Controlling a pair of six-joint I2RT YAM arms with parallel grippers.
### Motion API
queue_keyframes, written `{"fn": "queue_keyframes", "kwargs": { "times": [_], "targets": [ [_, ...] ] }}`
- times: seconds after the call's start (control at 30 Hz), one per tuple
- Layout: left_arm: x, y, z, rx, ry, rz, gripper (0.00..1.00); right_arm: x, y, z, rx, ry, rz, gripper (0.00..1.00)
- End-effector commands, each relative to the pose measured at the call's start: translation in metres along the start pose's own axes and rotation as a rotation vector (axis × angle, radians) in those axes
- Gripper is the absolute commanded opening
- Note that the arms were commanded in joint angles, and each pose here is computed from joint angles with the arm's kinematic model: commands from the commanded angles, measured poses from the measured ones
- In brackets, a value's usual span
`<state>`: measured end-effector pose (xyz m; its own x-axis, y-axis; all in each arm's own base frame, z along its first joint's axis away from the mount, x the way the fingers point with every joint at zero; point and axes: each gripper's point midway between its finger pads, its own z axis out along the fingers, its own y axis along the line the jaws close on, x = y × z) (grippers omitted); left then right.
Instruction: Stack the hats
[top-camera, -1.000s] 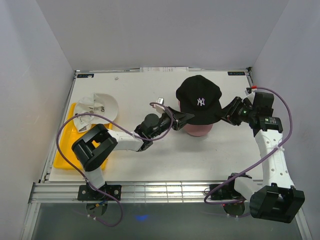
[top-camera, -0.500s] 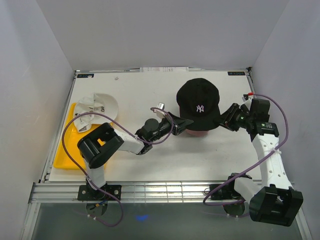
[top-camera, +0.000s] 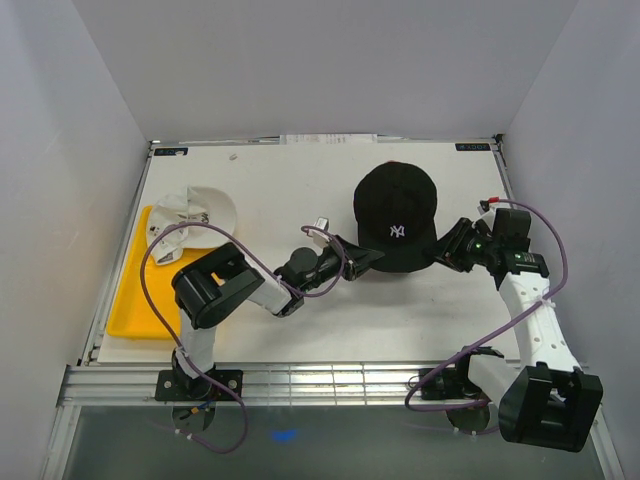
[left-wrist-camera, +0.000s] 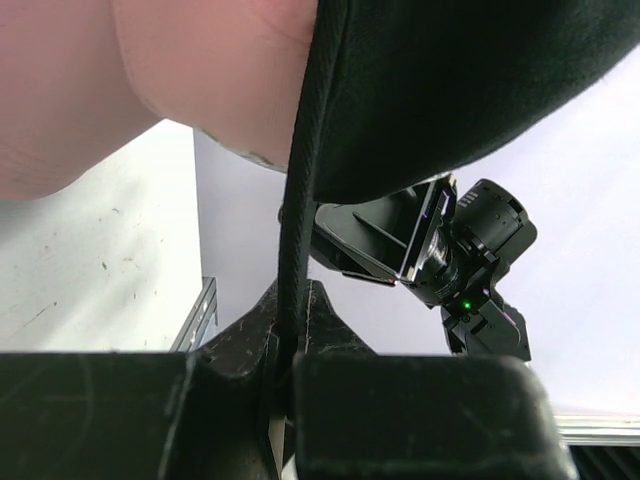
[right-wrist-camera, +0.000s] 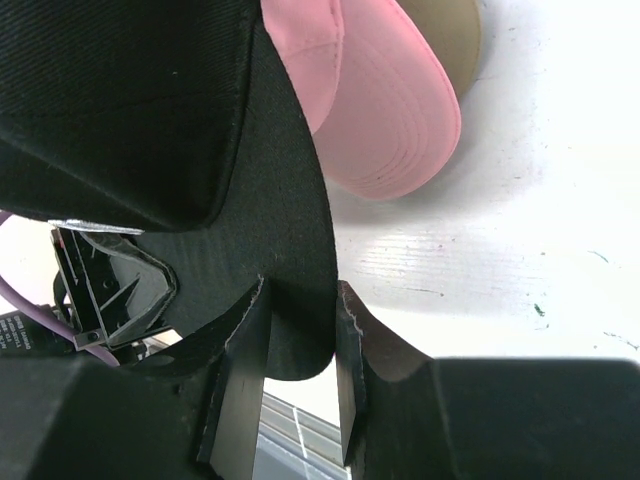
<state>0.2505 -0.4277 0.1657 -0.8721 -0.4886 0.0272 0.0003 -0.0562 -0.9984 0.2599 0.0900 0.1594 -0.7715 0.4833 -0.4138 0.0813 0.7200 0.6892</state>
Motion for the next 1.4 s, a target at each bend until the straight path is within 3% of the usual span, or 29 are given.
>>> {"fn": "queue_keyframes", "kwargs": {
  "times": [0.0,1.07,1.2,1.37],
  "targets": [
    [0.069,0.036,-0.022,-0.108,0.273,-0.039,0.00,0.000,-0.011,0.013,0.018,-0.008,-0.074,0.24],
    [0.064,0.105,-0.011,-0.377,0.237,-0.160,0.00,0.022,-0.058,0.042,0.115,0.063,-0.040,0.23],
    [0.063,0.107,-0.014,-0.389,0.230,-0.163,0.06,0.024,-0.061,0.044,0.118,0.069,-0.040,0.23],
    [0.059,0.105,-0.017,-0.403,0.207,-0.147,0.27,0.029,-0.066,0.046,0.125,0.079,-0.035,0.23]
  ]
}}
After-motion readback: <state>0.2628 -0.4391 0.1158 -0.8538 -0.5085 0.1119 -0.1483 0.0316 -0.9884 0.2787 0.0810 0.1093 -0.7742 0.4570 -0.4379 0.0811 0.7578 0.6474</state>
